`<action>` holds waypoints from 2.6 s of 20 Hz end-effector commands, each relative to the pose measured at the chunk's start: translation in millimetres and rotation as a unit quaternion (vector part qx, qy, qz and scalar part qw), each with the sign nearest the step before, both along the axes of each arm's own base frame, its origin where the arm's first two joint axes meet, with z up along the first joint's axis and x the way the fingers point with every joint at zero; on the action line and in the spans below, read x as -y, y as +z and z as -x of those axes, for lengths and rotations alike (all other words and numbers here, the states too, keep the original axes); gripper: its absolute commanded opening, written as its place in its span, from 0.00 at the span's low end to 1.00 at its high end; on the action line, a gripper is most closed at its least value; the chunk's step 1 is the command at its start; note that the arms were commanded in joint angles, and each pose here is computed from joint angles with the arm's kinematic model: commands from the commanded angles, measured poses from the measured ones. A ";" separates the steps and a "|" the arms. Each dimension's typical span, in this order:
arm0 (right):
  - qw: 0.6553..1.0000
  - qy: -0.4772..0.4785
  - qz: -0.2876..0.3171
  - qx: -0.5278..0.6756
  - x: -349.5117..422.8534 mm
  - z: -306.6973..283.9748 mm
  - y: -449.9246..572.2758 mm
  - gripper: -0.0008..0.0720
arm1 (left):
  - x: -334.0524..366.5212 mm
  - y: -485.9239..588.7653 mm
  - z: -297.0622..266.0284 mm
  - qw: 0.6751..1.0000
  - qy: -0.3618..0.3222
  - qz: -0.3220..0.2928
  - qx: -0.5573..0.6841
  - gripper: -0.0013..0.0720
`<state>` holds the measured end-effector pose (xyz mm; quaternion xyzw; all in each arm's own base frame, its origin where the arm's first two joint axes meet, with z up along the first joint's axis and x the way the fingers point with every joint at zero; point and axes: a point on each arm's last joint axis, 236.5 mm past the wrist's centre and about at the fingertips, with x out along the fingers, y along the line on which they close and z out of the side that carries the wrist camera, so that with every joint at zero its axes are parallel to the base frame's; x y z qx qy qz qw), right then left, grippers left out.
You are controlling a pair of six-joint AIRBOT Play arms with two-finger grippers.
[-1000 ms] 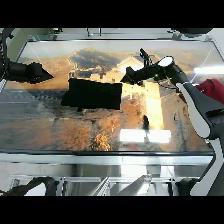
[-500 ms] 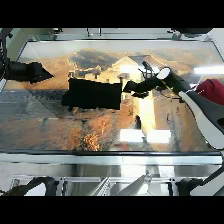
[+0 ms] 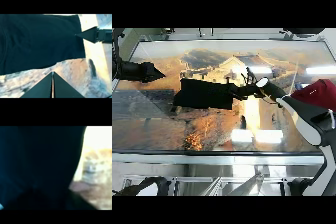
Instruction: Fold the shirts.
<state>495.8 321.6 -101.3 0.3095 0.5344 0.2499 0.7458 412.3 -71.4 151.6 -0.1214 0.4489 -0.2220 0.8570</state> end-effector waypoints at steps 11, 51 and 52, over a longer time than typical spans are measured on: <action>0.959 -0.104 -0.002 0.263 99.4 -78.1 230.3 0.04 | 2.4 -3.9 8.3 1.000 -0.012 0.000 -0.016 0.04; 0.730 -0.581 0.272 -0.236 545.1 254.7 153.8 0.04 | 12.0 -34.9 5.3 0.997 -0.027 0.025 -0.071 0.04; 0.730 -0.577 0.273 -0.244 542.7 258.0 140.0 0.04 | 12.5 -35.4 7.2 0.996 -0.030 0.026 -0.075 0.04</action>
